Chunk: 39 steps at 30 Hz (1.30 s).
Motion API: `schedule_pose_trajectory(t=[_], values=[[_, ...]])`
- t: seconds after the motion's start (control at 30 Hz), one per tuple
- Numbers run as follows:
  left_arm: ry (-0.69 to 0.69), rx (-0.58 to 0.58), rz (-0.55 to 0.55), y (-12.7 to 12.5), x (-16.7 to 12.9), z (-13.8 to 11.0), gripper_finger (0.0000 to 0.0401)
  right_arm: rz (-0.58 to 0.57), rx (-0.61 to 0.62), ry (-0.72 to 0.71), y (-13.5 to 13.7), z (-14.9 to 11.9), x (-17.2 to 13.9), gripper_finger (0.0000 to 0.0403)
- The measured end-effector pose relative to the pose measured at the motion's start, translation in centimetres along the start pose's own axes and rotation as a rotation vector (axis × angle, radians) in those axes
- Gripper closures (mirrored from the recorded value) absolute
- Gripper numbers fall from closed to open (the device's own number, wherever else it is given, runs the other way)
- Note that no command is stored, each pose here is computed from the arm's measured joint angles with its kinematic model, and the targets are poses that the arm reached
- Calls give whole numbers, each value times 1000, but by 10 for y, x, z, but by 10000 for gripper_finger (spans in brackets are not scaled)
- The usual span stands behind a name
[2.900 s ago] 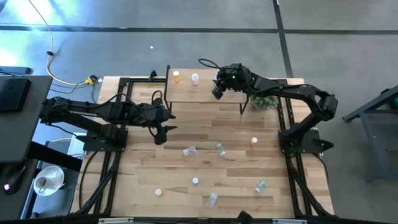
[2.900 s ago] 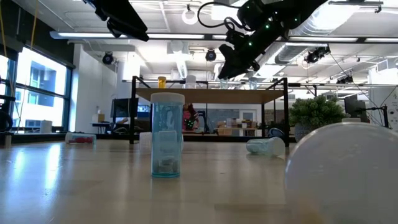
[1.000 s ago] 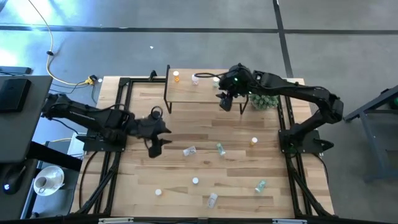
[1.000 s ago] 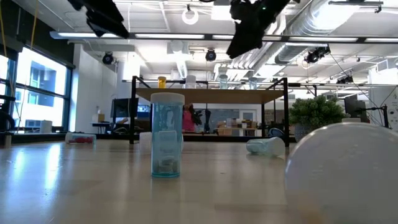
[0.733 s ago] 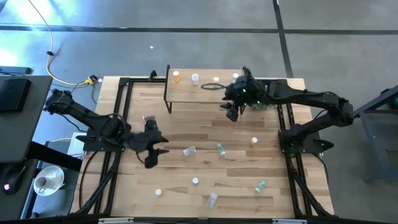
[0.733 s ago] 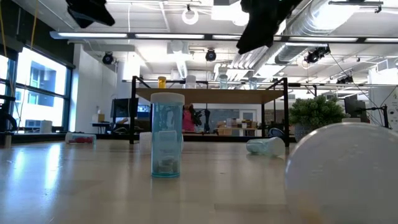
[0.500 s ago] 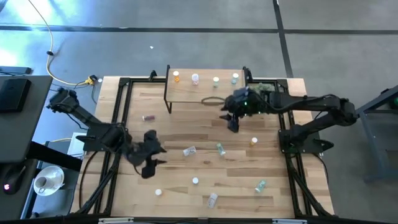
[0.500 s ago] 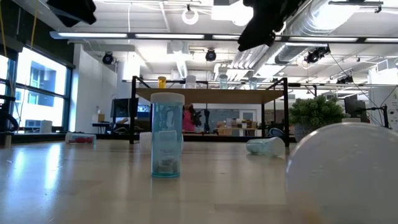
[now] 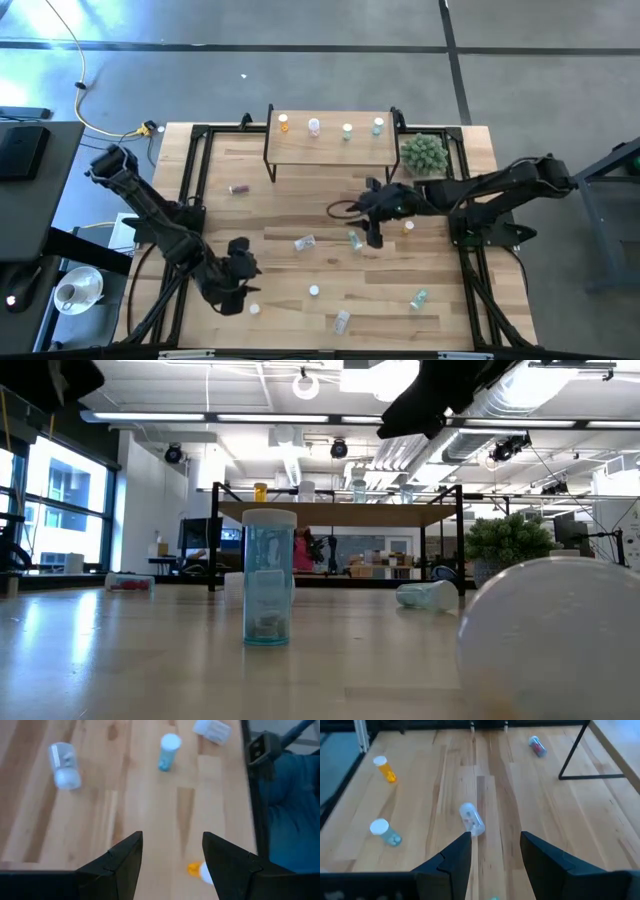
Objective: Pick and place medicine bottles onto shelf by color
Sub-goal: Put the bottom orange pill bottle on the shelf and aligned with the other orange pill bottle
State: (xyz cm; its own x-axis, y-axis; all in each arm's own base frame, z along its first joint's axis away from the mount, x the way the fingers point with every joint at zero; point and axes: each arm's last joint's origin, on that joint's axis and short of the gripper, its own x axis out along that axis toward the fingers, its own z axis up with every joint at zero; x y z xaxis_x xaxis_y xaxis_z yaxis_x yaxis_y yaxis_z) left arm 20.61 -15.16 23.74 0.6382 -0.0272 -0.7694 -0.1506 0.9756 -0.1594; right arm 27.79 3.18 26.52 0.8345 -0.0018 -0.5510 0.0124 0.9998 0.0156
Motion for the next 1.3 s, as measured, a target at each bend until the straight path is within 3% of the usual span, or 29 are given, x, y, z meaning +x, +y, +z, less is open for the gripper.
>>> schedule_pose_trajectory(t=[0.5, 1.3], values=[[2, 5, -68, -35, 19, -22, 204, -62, -30, -3, 10, -3, -1, 242], [33, -1, -38, -46, 37, -38, 204, -62, -28, 2, 10, -3, -1, 242]])
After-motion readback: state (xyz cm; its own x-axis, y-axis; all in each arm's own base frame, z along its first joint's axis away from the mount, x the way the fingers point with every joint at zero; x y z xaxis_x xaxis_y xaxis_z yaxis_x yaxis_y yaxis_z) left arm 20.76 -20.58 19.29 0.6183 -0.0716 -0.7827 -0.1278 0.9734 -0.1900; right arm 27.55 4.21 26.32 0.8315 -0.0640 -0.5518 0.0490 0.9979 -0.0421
